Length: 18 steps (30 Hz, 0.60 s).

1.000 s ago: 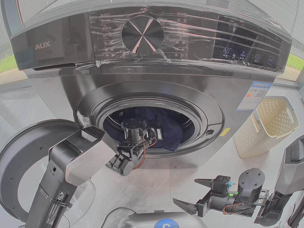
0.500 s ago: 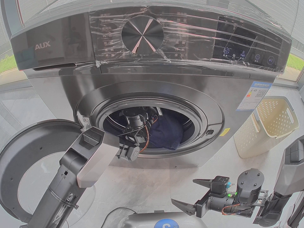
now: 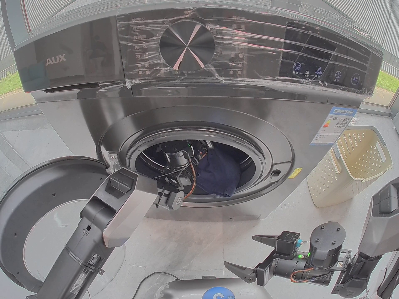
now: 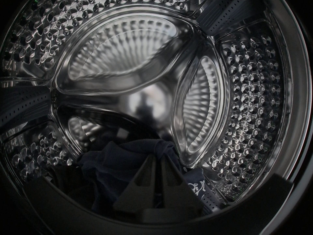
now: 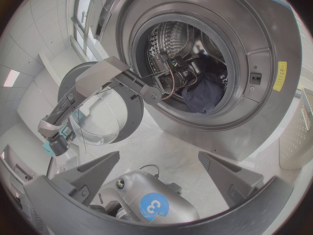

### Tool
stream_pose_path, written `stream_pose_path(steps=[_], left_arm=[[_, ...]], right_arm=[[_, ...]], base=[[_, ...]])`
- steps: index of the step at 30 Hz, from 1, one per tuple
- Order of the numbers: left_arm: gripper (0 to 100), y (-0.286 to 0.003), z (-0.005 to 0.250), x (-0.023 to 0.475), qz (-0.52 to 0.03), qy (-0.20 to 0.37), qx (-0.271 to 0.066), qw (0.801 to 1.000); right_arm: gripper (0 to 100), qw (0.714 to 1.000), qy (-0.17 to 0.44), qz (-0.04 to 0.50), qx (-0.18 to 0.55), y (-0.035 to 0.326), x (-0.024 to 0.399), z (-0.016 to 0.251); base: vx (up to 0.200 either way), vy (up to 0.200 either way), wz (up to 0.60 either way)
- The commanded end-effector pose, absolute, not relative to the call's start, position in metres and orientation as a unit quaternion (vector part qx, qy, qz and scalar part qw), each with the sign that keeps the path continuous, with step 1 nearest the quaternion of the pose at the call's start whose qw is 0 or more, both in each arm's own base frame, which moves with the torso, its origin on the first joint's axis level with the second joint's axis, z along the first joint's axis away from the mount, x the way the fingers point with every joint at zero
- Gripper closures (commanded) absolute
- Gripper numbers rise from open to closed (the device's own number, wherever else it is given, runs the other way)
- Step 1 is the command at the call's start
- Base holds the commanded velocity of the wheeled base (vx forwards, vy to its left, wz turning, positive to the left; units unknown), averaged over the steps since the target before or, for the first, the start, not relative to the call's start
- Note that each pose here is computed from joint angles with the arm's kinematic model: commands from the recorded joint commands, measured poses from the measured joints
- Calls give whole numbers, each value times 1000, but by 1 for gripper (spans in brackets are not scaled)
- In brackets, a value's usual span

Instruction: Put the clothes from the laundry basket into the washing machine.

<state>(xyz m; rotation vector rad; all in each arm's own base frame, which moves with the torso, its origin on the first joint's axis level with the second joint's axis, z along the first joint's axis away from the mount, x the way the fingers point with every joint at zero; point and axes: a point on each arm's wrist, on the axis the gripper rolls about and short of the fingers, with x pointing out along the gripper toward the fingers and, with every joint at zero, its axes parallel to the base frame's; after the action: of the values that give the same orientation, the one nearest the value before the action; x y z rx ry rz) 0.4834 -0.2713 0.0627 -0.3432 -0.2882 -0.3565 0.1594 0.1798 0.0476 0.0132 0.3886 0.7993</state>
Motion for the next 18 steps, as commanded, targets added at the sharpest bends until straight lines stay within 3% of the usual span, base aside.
stream_pose_path(steps=[1, 6, 10, 14, 18], left_arm=[[0, -274, 86, 468, -186, -125, -192, 955], [0, -269, 91, 449, -185, -86, -183, 962], [0, -257, 77, 422, -178, -10, -145, 973], [0, -252, 64, 414, -175, 23, -107, 978], [0, -250, 48, 408, -183, 59, -90, 977]], right_arm=[[0, 904, 184, 387, 8, 179, 159, 48], [0, 903, 184, 387, 8, 180, 159, 48], [0, 901, 189, 389, 6, 181, 158, 46], [0, 901, 192, 390, 5, 181, 158, 44], [0, 900, 192, 390, 4, 182, 158, 44]], base=[[0, 0, 0], [0, 0, 0], [0, 0, 0], [0, 0, 0], [0, 0, 0]])
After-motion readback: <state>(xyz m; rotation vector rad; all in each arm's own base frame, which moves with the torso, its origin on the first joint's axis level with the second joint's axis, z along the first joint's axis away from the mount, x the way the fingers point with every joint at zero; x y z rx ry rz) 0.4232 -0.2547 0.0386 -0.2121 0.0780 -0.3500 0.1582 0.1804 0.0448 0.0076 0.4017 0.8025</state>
